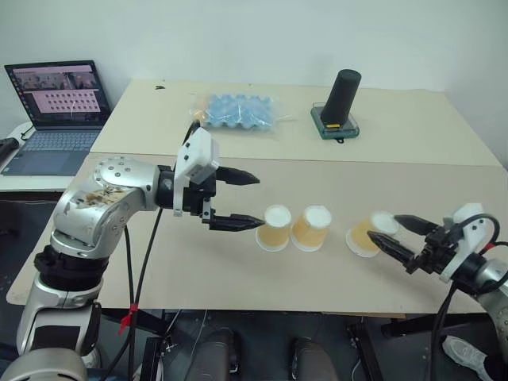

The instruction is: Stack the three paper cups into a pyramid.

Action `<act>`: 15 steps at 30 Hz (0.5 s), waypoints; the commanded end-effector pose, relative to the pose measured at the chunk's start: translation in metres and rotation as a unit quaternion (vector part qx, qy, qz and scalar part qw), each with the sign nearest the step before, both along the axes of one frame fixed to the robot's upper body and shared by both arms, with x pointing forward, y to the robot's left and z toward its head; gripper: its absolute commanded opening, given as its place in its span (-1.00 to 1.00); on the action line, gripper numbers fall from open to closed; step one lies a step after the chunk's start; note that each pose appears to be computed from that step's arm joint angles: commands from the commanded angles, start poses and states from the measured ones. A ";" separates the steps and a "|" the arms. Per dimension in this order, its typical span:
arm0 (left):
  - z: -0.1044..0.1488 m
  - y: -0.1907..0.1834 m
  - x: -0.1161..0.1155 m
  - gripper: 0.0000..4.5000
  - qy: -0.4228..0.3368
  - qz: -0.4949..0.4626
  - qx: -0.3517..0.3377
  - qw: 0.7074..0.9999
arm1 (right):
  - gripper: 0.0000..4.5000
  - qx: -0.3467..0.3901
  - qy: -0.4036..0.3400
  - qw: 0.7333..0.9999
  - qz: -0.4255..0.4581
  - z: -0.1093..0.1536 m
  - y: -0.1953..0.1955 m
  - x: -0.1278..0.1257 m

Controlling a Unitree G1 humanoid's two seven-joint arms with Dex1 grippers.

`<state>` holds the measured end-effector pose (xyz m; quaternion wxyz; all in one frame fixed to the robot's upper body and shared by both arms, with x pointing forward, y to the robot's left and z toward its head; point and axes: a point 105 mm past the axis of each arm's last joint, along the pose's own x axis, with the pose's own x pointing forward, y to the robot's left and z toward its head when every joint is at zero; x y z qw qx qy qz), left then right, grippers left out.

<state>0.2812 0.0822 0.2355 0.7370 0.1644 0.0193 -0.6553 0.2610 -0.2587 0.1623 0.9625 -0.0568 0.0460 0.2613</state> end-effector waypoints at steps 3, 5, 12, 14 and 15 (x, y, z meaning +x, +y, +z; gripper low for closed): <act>0.011 -0.002 -0.004 0.99 -0.023 -0.008 -0.006 1.000 | 1.00 0.001 -0.076 0.997 -0.002 0.041 -0.004 -0.011; 0.011 -0.002 -0.002 0.99 -0.023 -0.005 -0.005 1.000 | 1.00 0.000 -0.072 0.997 -0.007 0.041 -0.006 -0.015; 0.013 -0.003 -0.002 0.99 -0.022 -0.007 -0.008 1.000 | 1.00 -0.040 0.012 0.999 -0.028 -0.003 -0.012 -0.024; 0.013 -0.003 -0.002 0.99 -0.022 -0.007 -0.007 1.000 | 1.00 -0.039 0.022 0.998 -0.033 -0.011 -0.013 -0.024; 0.013 -0.003 -0.003 0.99 -0.022 -0.007 -0.007 1.000 | 1.00 -0.040 0.025 0.998 -0.037 -0.014 -0.013 -0.023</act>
